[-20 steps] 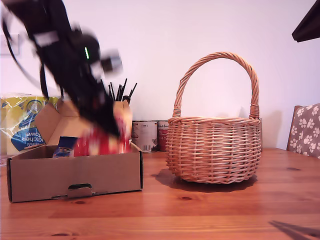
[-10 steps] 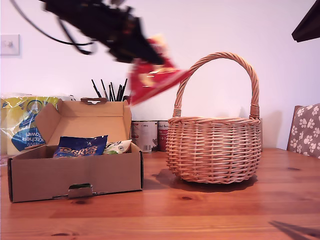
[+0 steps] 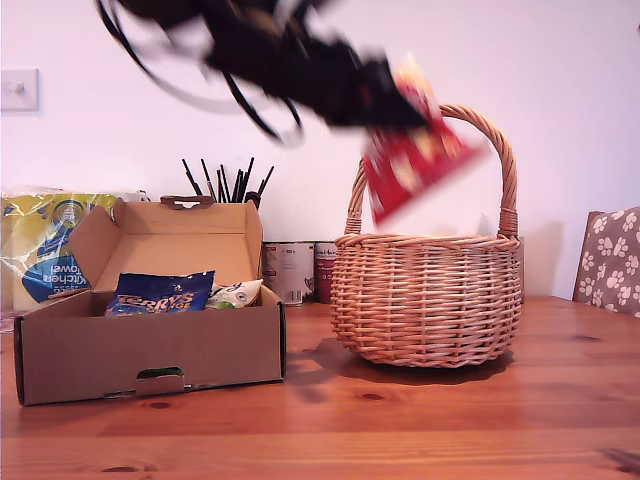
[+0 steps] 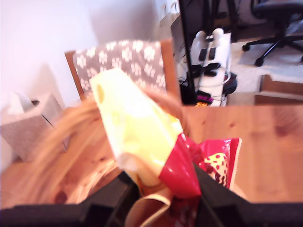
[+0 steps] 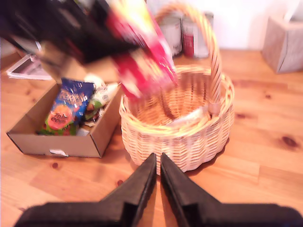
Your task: Move the bags of Easter eggs from the cardboard box on the left into the woven basket on the right side.
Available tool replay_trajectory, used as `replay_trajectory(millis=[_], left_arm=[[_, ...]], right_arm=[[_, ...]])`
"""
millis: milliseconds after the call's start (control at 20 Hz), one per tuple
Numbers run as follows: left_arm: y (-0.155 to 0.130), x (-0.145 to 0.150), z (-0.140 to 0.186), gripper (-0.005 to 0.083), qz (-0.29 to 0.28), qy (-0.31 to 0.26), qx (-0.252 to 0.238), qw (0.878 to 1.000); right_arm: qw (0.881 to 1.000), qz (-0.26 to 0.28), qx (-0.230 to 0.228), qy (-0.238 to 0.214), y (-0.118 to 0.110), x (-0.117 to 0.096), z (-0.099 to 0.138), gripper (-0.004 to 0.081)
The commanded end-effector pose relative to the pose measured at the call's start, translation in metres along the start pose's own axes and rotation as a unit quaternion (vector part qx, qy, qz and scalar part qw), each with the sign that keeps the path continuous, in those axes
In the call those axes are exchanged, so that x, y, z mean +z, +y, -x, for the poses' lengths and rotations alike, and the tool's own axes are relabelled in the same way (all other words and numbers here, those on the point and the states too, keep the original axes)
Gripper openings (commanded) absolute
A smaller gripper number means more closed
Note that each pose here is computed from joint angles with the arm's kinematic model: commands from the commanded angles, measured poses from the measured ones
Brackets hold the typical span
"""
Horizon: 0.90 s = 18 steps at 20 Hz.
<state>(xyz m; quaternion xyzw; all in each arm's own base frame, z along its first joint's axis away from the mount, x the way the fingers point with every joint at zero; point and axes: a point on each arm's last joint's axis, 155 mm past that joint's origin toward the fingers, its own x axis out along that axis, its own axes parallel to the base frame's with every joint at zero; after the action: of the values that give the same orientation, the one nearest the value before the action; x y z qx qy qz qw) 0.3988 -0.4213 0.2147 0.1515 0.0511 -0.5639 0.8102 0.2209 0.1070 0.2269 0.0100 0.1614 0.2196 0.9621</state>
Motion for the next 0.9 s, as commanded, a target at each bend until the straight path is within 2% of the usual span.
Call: replay_trajectory(millis=[0,50,150,250,300,400,500,600,800,850], left_arm=[[-0.001,-0.007,-0.01,0.0188,-0.005,-0.001,0.015,1.0],[0.002,-0.012,-0.013,0.0232,-0.009,0.004,0.03,1.0],[0.008,-0.014,-0.015,0.0433,-0.011,0.012,0.053,0.998],[0.009,-0.014,-0.015,0.063,-0.011,0.012,0.055,0.998],[0.01,-0.014,-0.015,0.0681,-0.011,0.01,0.058,0.998],[0.014,-0.016,-0.014,0.0678,-0.01,0.017,0.07,0.997],[0.015,-0.017,-0.011,0.0609,-0.002,0.028,0.075,0.997],[0.014,-0.014,-0.002,0.048,0.004,0.043,0.076,0.996],[0.011,-0.011,0.03,0.0001,0.025,0.094,0.077,0.992],[0.011,-0.012,0.04,-0.002,0.032,0.108,0.077,0.991]], right_arm=[[1.0,-0.01,-0.001,0.0,0.0,0.002,0.003,-0.001],[1.0,-0.013,-0.001,0.003,0.0,0.0,0.004,-0.001],[1.0,-0.013,-0.001,0.005,0.0,-0.001,0.005,-0.001],[1.0,-0.013,-0.001,0.004,0.0,-0.001,0.005,-0.001],[1.0,-0.013,-0.001,0.004,0.0,-0.001,0.005,-0.001],[1.0,-0.013,-0.001,0.004,0.0,-0.001,0.005,-0.001],[1.0,-0.013,-0.001,0.004,0.0,-0.001,0.005,-0.001],[1.0,-0.013,-0.001,0.004,0.0,-0.001,0.005,-0.001],[1.0,-0.013,0.001,0.004,0.001,-0.001,0.005,-0.001],[1.0,-0.013,0.005,0.005,0.002,-0.001,0.005,-0.001]])
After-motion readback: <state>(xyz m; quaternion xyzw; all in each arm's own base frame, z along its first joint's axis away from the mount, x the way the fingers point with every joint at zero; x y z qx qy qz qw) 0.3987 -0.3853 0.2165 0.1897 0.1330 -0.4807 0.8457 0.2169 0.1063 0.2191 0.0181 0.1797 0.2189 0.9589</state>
